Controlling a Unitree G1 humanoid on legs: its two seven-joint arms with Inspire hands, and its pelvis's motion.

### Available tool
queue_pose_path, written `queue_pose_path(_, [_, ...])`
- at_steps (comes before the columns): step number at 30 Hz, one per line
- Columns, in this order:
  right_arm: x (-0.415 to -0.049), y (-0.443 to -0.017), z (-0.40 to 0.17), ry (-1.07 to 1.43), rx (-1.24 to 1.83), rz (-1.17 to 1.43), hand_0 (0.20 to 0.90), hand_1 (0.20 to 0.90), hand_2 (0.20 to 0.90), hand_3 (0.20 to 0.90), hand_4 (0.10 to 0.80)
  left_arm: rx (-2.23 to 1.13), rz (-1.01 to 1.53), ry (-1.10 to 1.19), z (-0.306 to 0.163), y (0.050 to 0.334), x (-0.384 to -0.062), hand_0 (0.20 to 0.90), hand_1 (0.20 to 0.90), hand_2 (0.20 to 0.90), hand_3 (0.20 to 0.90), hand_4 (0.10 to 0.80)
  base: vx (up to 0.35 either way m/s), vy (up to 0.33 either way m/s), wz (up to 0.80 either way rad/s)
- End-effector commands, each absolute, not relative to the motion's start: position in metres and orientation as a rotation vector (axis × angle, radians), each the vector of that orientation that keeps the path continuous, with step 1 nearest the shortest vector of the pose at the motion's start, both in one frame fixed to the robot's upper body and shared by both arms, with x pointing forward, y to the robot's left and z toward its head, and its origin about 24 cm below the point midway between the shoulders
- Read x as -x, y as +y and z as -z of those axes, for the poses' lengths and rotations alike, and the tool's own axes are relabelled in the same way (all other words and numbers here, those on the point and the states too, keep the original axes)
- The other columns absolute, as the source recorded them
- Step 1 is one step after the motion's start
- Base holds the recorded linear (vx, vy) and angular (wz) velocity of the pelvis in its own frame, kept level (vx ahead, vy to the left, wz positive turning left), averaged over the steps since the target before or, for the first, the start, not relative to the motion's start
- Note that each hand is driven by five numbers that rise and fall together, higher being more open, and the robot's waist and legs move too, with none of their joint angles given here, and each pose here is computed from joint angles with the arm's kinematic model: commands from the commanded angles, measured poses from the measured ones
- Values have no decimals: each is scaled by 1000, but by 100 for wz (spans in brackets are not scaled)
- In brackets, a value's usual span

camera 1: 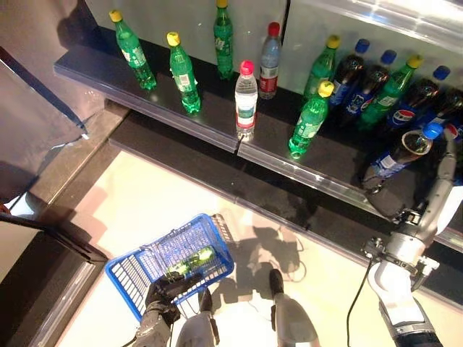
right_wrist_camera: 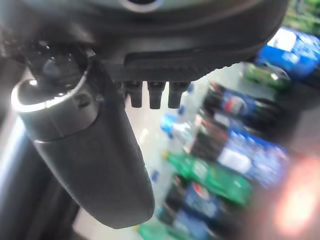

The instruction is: Pick up the drink and place into the basket.

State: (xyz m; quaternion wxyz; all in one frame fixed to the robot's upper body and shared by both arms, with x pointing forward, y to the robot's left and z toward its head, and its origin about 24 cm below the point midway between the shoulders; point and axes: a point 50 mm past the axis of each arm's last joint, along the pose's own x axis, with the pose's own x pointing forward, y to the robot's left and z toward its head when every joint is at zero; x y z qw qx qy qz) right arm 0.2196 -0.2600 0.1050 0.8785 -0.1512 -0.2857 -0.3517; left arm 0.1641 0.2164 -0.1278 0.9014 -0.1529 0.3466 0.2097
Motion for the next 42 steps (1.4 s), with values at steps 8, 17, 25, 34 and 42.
queue_pose_path(8, [-212,-261,-117,-650,113,703,900,900,900,900,800,305,-396,820,145,206,-106,300,300,300,200,100,47,-3,0])
queue_pose_path(17, [-233,-249,-117,-646,-75,636,900,900,900,900,800,292,-376,781,139,204,-124,300,300,300,200,100,-60,-36,-1])
queue_pose_path(25, [-244,-251,-129,-695,-155,668,900,900,900,900,800,288,-345,762,136,201,-132,300,300,300,200,100,-9,-18,1])
queue_pose_path(34, [-261,-253,-153,-766,-185,698,900,900,900,900,800,307,-290,711,130,192,-149,300,300,300,200,100,-34,-10,1])
queue_pose_path(42, [-274,-252,-189,-887,-203,717,900,900,900,900,800,324,-283,654,122,190,-169,300,300,300,200,100,-97,0,-4])
